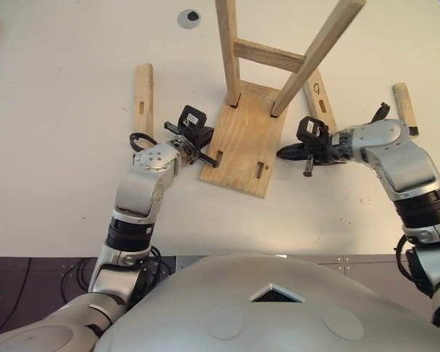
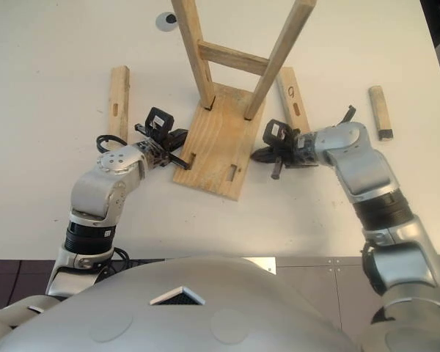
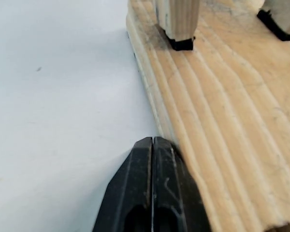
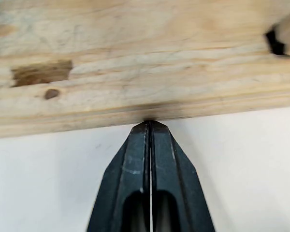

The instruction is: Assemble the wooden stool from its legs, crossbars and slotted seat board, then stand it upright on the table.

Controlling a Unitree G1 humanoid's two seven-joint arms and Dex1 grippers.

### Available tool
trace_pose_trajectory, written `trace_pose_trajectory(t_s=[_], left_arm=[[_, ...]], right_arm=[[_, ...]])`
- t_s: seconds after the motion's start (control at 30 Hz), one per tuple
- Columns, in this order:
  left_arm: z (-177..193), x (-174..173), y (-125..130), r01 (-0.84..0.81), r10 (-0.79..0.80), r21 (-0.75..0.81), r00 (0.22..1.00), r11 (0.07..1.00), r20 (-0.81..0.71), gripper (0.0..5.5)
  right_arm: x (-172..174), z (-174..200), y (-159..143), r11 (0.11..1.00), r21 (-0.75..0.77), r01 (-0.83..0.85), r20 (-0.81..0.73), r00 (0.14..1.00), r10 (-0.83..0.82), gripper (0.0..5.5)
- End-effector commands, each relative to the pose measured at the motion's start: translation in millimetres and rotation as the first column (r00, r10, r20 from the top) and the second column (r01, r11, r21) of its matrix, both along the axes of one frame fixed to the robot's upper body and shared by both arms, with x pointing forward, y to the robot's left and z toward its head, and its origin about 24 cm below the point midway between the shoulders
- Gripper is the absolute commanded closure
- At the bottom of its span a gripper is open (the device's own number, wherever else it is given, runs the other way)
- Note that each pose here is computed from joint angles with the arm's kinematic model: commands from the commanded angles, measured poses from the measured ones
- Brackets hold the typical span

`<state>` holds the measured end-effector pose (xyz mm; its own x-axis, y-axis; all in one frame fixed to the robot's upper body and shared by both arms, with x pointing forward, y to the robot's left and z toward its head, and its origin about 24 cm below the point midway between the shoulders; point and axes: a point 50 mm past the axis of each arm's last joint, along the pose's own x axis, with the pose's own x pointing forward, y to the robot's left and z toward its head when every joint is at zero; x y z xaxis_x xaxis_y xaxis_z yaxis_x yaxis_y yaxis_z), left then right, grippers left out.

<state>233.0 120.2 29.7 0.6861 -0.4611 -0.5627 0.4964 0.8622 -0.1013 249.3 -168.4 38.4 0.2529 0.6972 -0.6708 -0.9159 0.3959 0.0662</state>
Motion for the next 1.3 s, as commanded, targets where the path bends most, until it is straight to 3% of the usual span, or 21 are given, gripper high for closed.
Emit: trace_pose_trajectory(t_s=[0.03, 0.3, 0.47, 0.57, 0.63, 0.7, 0.8, 0.93, 1.03, 1.1, 1.3], left_arm=[[-2.9, 5.2, -10.1, 0.007, -0.009, -0.051, 0.999, 0.999, -0.034, 5.50], [-0.2, 40.5, -13.6, -0.053, 0.054, -0.066, 0.999, 0.996, 0.007, 5.50], [5.1, 56.6, -8.5, -0.106, 0.110, -0.070, 0.992, 0.992, 0.058, 5.50], [10.9, 54.8, 3.1, -0.164, 0.171, -0.072, 0.981, 0.984, 0.091, 5.50], [17.0, 53.2, 19.8, -0.232, 0.243, -0.088, 0.960, 0.969, 0.142, 5.50], [14.8, 53.1, 28.4, -0.276, 0.286, -0.079, 0.943, 0.958, 0.172, 5.50], [27.7, 58.4, 15.4, -0.273, 0.305, -0.163, 0.925, 0.948, 0.226, 5.50], [26.1, 51.2, 28.1, -0.346, 0.380, -0.169, 0.890, 0.923, 0.252, 5.50], [25.6, 48.6, 29.9, -0.376, 0.417, -0.197, 0.874, 0.906, 0.249, 5.50], [26.0, 50.1, 27.7, -0.363, 0.403, -0.191, 0.879, 0.912, 0.254, 5.50], [32.9, 58.8, 25.6, -0.331, 0.372, -0.182, 0.885, 0.926, 0.281, 5.50]], right_arm=[[13.5, -20.9, 21.2, 0.991, 0.003, 0.132, 0.060, 0.989, -0.132, 5.45], [36.4, -20.0, 22.5, 0.960, 0.027, 0.279, 0.141, 0.950, -0.280, 5.45], [47.8, -0.5, 6.9, 0.938, 0.060, 0.340, 0.195, 0.918, -0.346, 5.28], [71.4, 45.1, -18.6, 0.898, 0.140, 0.418, 0.265, 0.858, -0.441, 4.80], [92.8, 99.5, -47.7, 0.840, 0.229, 0.492, 0.339, 0.769, -0.542, 4.47], [98.1, 124.2, -77.6, 0.803, 0.234, 0.548, 0.381, 0.709, -0.594, 4.09], [68.8, 102.6, -146.7, 0.726, 0.059, 0.685, 0.349, 0.668, -0.658, 3.53], [38.1, 78.0, -198.8, 0.609, -0.060, 0.791, 0.271, 0.600, -0.753, 2.81], [23.6, 59.1, -207.5, 0.560, -0.058, 0.827, 0.168, 0.561, -0.811, 2.24], [19.7, 44.5, -202.3, 0.572, -0.068, 0.817, 0.097, 0.576, -0.811, 1.86], [10.0, 4.5, -201.7, 0.540, -0.134, 0.831, 0.053, 0.550, -0.834, 2.05]])
